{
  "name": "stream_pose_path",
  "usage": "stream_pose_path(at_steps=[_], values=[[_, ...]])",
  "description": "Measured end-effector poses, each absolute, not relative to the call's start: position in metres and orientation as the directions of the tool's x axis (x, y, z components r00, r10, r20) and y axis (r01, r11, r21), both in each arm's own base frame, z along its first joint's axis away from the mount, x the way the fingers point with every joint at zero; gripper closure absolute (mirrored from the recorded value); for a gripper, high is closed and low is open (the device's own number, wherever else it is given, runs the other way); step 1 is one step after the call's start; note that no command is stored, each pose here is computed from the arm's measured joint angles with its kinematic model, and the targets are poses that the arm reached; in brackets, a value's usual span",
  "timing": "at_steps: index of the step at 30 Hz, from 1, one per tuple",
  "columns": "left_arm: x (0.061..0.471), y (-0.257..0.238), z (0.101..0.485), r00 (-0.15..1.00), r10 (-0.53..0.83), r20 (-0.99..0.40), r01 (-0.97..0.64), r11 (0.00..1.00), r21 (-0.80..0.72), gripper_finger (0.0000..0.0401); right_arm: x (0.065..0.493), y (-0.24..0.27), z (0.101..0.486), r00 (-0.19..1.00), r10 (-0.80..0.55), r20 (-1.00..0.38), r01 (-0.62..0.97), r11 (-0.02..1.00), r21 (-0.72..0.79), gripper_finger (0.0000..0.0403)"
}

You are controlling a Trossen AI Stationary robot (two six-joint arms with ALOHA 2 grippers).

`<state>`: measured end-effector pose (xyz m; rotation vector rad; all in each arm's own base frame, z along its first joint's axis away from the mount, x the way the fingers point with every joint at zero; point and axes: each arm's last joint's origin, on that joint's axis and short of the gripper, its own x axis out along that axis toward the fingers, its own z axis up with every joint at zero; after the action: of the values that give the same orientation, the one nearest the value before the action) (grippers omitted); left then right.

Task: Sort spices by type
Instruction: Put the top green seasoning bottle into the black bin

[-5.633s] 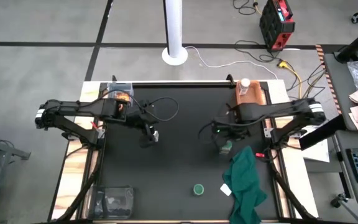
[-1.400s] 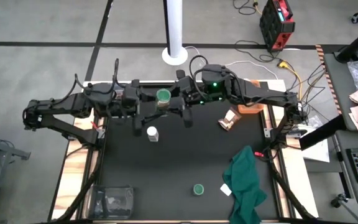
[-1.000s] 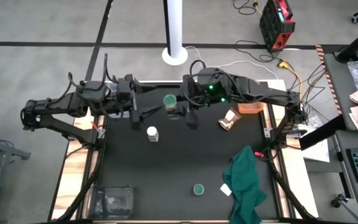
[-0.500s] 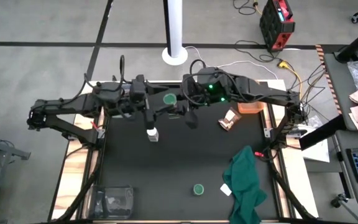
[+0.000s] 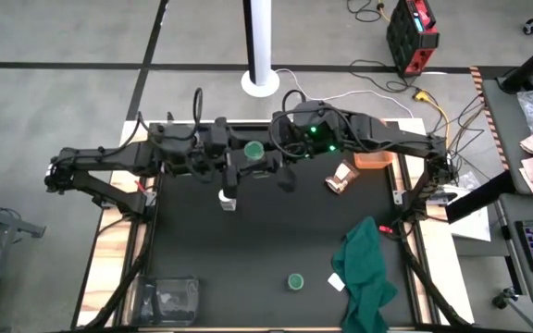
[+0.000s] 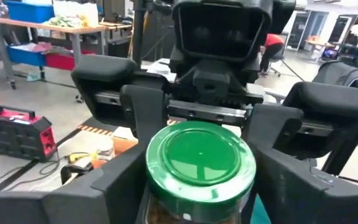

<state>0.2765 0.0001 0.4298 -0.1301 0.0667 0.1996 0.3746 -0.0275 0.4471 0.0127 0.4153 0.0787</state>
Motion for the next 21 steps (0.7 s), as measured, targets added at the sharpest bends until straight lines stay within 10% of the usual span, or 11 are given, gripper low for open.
stream_pose_path(at_steps=[14,21], values=[[0.273,0.0,0.43,0.976,0.199,-0.092,-0.21,0.97,-0.124,0.0216,0.374,-0.027,0.445,0.904,0.079,-0.42,-0.072,0.997,0.032,0.0211],[0.253,-0.002,0.427,0.957,0.208,-0.204,-0.244,0.955,-0.167,0.0216,0.371,-0.03,0.448,0.907,0.072,-0.414,-0.065,0.997,0.03,0.0098]])
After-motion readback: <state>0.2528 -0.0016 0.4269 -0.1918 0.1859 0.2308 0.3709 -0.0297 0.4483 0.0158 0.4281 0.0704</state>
